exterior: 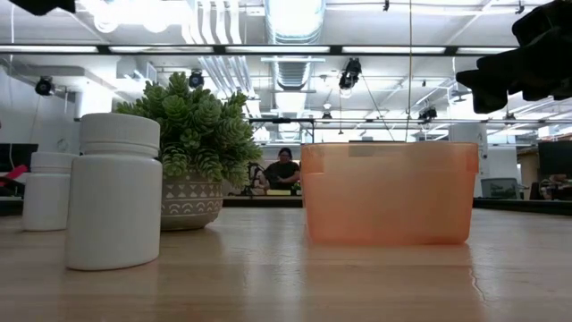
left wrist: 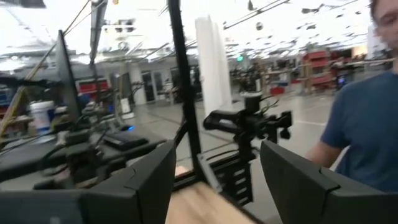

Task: Pick and place pill bottles into a basket
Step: Put the white medicine bottle into the orange bin

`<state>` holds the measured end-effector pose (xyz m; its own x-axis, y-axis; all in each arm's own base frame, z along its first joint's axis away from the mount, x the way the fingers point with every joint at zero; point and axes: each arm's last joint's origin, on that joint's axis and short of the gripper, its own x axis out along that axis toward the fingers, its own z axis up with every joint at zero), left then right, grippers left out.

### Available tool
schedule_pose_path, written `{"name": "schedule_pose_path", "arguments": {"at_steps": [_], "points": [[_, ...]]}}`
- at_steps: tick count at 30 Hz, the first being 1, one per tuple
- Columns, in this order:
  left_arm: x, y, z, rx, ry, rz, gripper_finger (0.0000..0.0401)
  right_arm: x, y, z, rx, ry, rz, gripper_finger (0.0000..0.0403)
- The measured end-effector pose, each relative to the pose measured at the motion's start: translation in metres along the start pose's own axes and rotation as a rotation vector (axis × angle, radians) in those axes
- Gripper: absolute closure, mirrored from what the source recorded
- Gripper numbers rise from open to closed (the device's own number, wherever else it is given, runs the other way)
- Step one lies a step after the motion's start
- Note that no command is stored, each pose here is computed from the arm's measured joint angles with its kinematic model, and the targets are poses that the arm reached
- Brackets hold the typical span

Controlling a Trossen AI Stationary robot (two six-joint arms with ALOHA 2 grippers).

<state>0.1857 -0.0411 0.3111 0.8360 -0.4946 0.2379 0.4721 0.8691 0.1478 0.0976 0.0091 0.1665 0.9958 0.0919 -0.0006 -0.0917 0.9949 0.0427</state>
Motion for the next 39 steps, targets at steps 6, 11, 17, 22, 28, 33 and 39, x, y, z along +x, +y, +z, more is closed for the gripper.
{"name": "schedule_pose_path", "arguments": {"at_steps": [6, 11, 17, 22, 28, 33, 39], "points": [[0.007, -0.02, 0.01, -0.013, -0.043, -0.113, 0.0184, 0.0, 0.0, 0.0, 0.002, 0.0, 0.0, 0.023], [0.011, -0.035, 0.016, -0.006, -0.069, -0.189, 0.0184, 0.0, 0.0, 0.0, 0.001, 0.0, 0.0, 0.0232], [0.016, -0.051, 0.014, -0.032, -0.071, -0.268, 0.0184, 0.0, 0.0, 0.0, 0.001, 0.0, 0.0, 0.023], [0.026, -0.067, 0.011, -0.045, -0.117, -0.339, 0.0184, 0.0, 0.0, 0.0, 0.001, 0.0, 0.0, 0.0232], [0.042, -0.085, 0.009, -0.072, -0.092, -0.344, 0.0184, 0.0, 0.0, 0.0, 0.0, 0.0, 0.0, 0.023], [0.059, -0.098, 0.011, -0.067, -0.058, -0.249, 0.0184, 0.0, 0.0, 0.0, -0.001, 0.0, 0.0, 0.0232], [0.077, -0.12, 0.013, -0.071, 0.001, -0.094, 0.0184, 0.0, 0.0, 0.0, 0.001, 0.0, 0.0, 0.023]]}}
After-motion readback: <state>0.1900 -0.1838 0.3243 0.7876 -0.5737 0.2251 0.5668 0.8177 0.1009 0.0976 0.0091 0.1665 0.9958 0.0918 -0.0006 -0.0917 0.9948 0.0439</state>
